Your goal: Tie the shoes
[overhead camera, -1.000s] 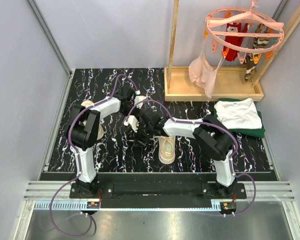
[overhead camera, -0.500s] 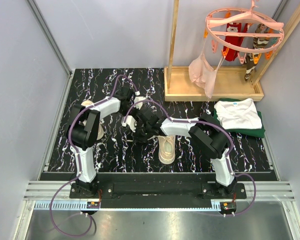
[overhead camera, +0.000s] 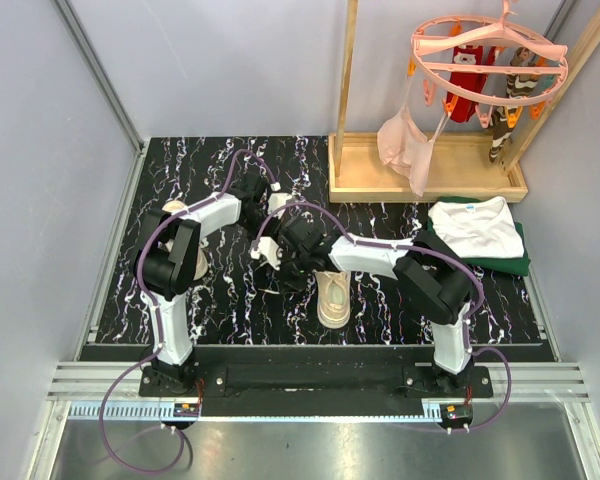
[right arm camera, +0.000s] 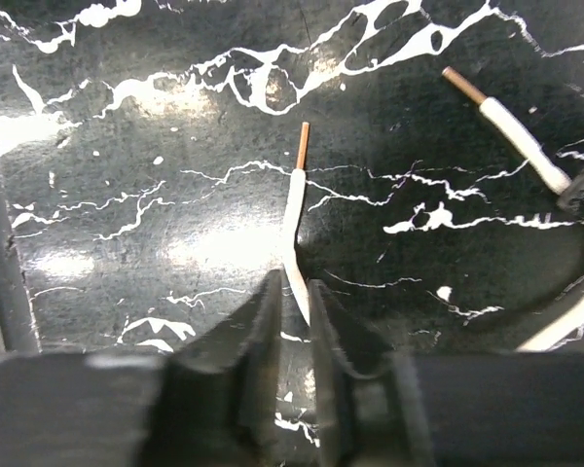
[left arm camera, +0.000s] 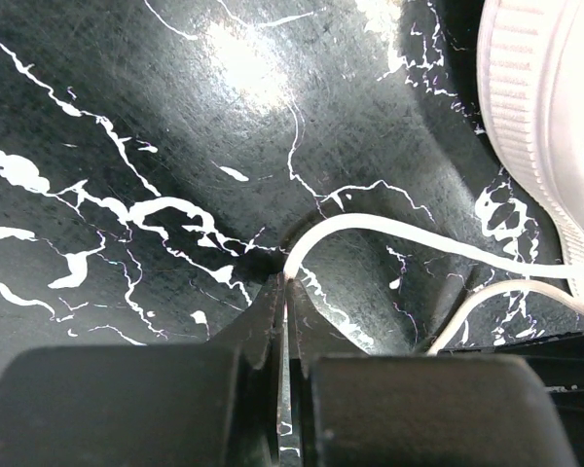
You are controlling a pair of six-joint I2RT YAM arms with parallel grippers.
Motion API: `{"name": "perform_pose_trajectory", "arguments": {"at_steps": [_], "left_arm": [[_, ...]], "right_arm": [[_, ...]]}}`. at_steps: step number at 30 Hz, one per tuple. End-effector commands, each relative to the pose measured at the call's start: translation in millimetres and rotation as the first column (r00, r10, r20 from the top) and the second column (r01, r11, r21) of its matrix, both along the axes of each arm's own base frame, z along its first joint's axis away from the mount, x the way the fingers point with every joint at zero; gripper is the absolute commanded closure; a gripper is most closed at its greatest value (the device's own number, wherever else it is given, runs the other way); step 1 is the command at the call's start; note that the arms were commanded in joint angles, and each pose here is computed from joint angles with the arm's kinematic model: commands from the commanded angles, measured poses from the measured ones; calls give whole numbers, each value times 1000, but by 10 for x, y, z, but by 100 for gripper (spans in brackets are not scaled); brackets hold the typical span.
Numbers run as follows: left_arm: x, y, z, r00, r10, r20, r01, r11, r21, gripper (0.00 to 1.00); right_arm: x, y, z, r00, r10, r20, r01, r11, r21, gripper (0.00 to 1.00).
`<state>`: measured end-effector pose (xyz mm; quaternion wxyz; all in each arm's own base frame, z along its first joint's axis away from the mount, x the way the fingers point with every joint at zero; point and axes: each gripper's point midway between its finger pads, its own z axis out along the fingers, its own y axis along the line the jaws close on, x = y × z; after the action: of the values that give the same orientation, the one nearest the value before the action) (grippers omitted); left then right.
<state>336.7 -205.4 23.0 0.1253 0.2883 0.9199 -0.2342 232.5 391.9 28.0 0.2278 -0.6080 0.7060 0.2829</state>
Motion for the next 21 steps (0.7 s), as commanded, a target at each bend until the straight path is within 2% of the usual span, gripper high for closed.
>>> {"name": "perform_pose_trajectory", "arguments": {"at_steps": [1,4,6,16,21], "left_arm": [[118,-88,143,999,-19,41,22,999,-49,100],[110,-86,144,999,-20,42,22,999,-46,100],[104,-80,142,999,-19,40,21,999,-47,100],[100,-87,127,999,-18,33,20,999,-50,100],[81,-90,116,1000,-17,26,19,999,-50,100]], "right_arm": [[83,141,297,999,13,44,-14,999,31,69],[112,143,251,999,19,51,-20,1000,15,61],[145,131,191,997,24,67,-23,1000,-2,60],[87,32,-226,994,59,91,-50,993,-105,59],[-103,-51,-410,989,107,99,-90,983,-159,60]]}}
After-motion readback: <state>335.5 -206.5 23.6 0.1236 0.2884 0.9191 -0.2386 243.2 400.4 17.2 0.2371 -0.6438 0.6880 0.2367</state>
